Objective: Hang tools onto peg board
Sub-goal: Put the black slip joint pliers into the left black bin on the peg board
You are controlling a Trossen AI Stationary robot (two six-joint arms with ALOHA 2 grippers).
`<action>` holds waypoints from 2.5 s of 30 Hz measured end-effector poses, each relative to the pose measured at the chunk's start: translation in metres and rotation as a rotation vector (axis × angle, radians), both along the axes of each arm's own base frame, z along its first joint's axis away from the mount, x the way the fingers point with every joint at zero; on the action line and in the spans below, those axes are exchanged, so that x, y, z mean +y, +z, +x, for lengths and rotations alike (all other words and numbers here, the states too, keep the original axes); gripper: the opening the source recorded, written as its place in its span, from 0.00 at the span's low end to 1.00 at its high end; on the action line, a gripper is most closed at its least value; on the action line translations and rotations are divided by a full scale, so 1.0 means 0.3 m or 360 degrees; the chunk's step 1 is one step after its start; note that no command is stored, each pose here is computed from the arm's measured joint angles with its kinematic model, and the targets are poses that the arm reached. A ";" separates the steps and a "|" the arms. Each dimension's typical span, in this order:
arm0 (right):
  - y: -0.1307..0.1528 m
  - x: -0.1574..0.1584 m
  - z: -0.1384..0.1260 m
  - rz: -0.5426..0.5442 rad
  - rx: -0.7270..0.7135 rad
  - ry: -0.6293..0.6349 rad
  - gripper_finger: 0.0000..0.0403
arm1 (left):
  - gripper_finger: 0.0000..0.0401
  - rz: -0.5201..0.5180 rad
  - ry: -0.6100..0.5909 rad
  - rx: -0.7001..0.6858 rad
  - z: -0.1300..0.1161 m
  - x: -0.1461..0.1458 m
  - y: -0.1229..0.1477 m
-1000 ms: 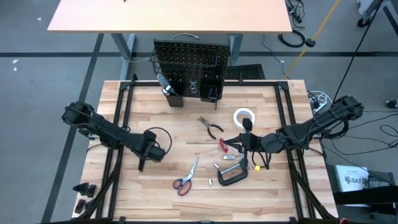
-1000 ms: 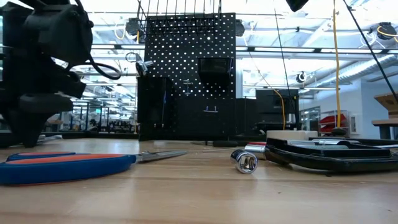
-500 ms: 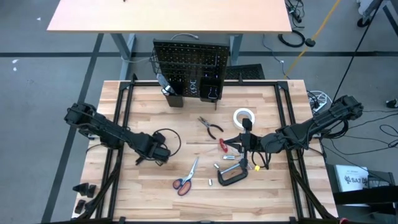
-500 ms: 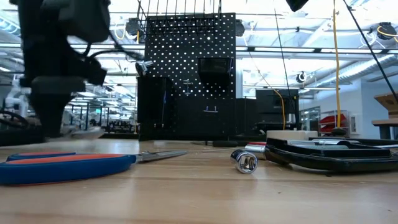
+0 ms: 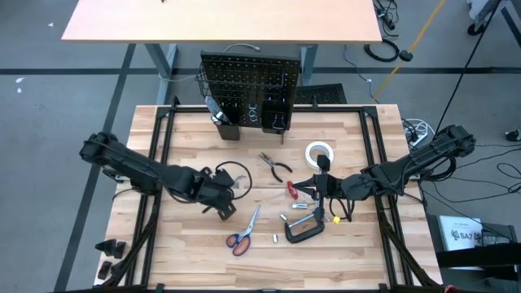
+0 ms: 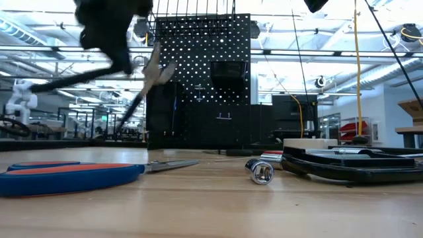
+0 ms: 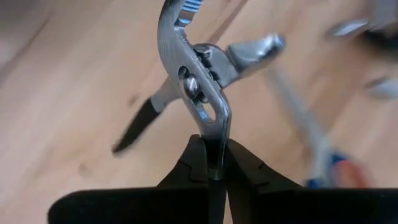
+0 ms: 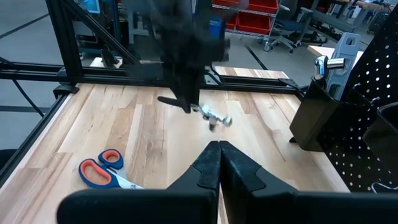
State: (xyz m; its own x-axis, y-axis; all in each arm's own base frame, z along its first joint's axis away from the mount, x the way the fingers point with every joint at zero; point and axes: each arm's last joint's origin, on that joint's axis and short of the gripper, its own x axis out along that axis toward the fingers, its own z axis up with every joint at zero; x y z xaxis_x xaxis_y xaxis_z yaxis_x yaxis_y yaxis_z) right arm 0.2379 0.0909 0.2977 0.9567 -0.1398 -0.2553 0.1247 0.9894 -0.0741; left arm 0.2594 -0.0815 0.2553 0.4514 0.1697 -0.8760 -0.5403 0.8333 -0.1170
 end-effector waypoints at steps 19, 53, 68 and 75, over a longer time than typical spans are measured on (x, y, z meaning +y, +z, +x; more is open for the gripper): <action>0.008 0.045 0.068 0.0072 -0.0228 0.0259 0.00 | 0.04 0.0431 -0.0817 -0.1207 -0.022 -0.160 0.300; -0.009 0.101 0.163 -0.0059 -0.0618 0.0382 0.58 | 0.04 0.0006 -0.1350 -0.1928 0.077 -0.044 0.011; -0.059 0.084 0.225 0.0158 -0.0666 0.0554 0.59 | 0.04 -0.0080 -0.1345 -0.1928 0.135 -0.012 -0.056; -0.071 0.070 0.240 0.0221 -0.0670 0.0542 0.57 | 0.04 -0.0066 -0.1321 -0.1933 0.138 -0.004 -0.055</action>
